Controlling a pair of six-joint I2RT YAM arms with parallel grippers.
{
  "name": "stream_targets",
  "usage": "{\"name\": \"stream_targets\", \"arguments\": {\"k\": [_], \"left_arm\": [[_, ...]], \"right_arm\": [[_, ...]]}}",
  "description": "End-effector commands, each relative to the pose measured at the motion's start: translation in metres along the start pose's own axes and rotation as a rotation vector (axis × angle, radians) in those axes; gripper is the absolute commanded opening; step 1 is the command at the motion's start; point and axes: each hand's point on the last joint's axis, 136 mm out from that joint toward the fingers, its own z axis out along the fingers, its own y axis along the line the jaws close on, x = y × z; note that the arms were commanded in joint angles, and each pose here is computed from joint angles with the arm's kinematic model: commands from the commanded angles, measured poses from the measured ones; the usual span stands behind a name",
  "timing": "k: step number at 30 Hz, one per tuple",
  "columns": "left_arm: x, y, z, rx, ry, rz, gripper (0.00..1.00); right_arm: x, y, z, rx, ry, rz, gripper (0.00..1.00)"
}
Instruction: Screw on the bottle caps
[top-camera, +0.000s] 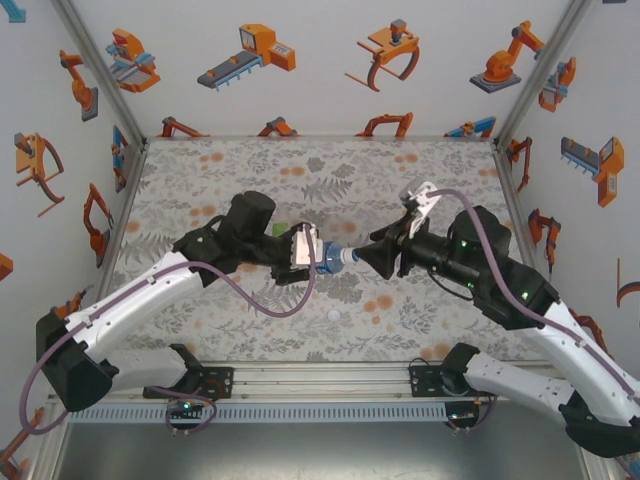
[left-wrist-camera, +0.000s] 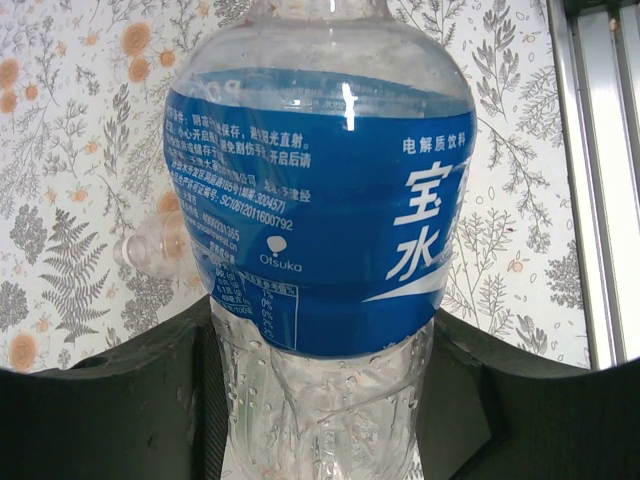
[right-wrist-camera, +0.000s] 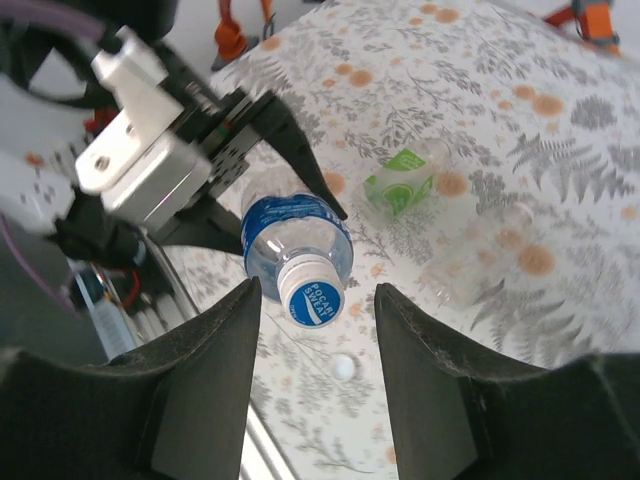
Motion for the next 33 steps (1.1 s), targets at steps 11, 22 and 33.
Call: {"name": "stream_targets", "arguments": {"k": [11, 22, 33], "left_arm": [[-0.017, -0.026, -0.02, 0.088, -0.07, 0.022, 0.0], [-0.02, -0.03, -0.019, 0.116, -0.089, 0.02, 0.0], [-0.019, -0.029, -0.02, 0.101, -0.077, 0.014, 0.0]], "right_arm": [[0.016, 0.063, -0.005, -0.402, -0.044, -0.603, 0.48], [0.036, 0.057, 0.008, -0.401, 0.012, -0.572, 0.46], [0.026, 0.05, 0.015, -0.341, -0.01, -0.405, 0.06]]}}
